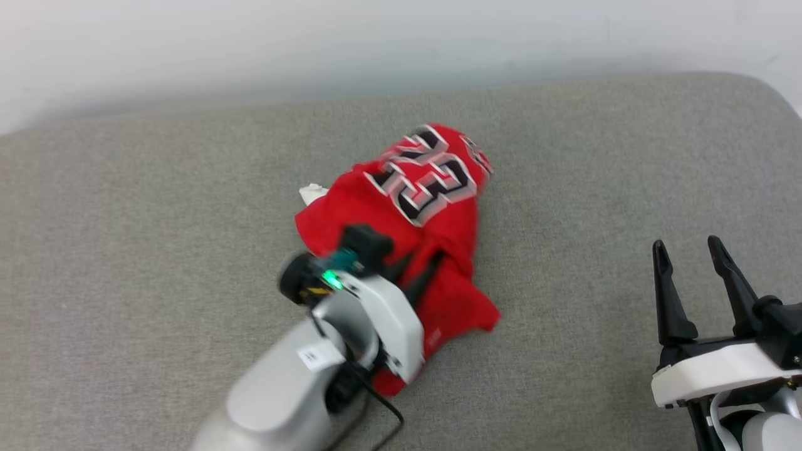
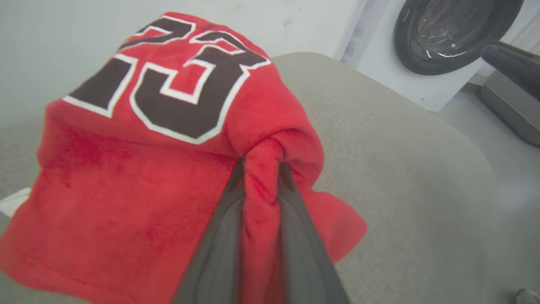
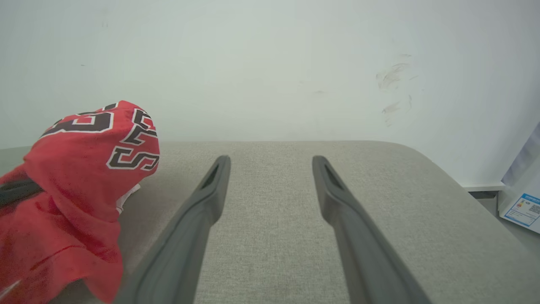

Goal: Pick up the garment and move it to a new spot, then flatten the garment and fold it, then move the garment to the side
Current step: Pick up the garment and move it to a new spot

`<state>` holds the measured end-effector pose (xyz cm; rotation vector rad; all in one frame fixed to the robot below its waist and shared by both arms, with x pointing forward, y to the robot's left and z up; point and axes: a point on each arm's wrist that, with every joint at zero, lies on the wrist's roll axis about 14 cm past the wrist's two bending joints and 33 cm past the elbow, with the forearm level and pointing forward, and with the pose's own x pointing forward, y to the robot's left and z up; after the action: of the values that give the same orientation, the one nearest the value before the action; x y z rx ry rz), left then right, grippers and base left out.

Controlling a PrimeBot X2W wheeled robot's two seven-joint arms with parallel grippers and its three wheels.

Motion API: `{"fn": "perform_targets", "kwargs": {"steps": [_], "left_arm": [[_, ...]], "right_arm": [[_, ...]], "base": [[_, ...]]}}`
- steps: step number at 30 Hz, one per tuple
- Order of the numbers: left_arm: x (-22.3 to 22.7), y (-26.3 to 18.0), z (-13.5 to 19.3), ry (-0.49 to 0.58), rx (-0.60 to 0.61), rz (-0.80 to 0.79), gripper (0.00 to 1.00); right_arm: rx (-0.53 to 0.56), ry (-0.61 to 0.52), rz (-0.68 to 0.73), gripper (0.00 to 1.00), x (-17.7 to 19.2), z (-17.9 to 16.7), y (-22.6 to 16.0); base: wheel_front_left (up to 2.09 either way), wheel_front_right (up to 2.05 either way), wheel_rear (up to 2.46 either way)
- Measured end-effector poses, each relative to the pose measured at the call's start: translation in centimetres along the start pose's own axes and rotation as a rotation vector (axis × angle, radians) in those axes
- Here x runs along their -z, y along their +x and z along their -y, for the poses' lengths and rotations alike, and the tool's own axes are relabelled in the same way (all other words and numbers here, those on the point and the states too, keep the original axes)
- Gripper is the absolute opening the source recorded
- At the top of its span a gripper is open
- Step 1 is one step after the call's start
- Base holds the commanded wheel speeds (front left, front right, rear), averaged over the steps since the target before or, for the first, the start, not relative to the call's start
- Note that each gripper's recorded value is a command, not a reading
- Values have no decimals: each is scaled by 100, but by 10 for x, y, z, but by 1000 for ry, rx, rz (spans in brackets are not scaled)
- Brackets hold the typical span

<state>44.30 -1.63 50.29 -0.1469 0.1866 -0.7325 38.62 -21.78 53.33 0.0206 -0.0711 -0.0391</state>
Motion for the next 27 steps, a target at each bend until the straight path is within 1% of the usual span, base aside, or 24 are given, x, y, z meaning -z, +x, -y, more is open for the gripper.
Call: {"fn": "perform_targets", "kwargs": {"steps": [3, 5, 9, 12, 13, 14, 15, 17, 22, 24, 27], "left_arm": [[37, 4, 32, -1, 98, -103, 0], [61, 3, 48, 3, 148, -167, 0], [105, -7, 65, -5, 208, -286, 0], [117, -12, 70, 5, 232, -318, 0], [118, -13, 72, 9, 237, -317, 23], [118, -15, 73, 19, 242, -314, 75], [116, -16, 74, 23, 244, -307, 100], [108, -17, 76, 31, 245, -269, 100], [65, -16, 74, 52, 212, -87, 100], [43, -17, 71, 49, 183, -2, 100], [16, -24, 60, 39, 99, 107, 100]], "right_arm": [[9, 4, -20, 100, 9, 3, 3], [11, 4, -29, 100, 13, 3, 7], [7, 5, -45, 100, 23, 2, 16], [6, 6, -59, 100, 30, 2, 18], [3, 7, -58, 100, 30, 1, 19], [-1, 6, -57, 100, 30, -1, 21], [-6, 8, -54, 100, 29, -3, 21], [-13, 7, -48, 100, 27, -5, 21], [-34, 9, -30, 100, 18, -12, 19], [-46, 13, -22, 100, 15, -16, 17], [-61, 11, -14, 100, 9, -21, 12]], "base": [[0, 0, 0], [0, 0, 0], [0, 0, 0], [0, 0, 0], [0, 0, 0], [0, 0, 0], [0, 0, 0], [0, 0, 0], [0, 0, 0], [0, 0, 0], [0, 0, 0]]}}
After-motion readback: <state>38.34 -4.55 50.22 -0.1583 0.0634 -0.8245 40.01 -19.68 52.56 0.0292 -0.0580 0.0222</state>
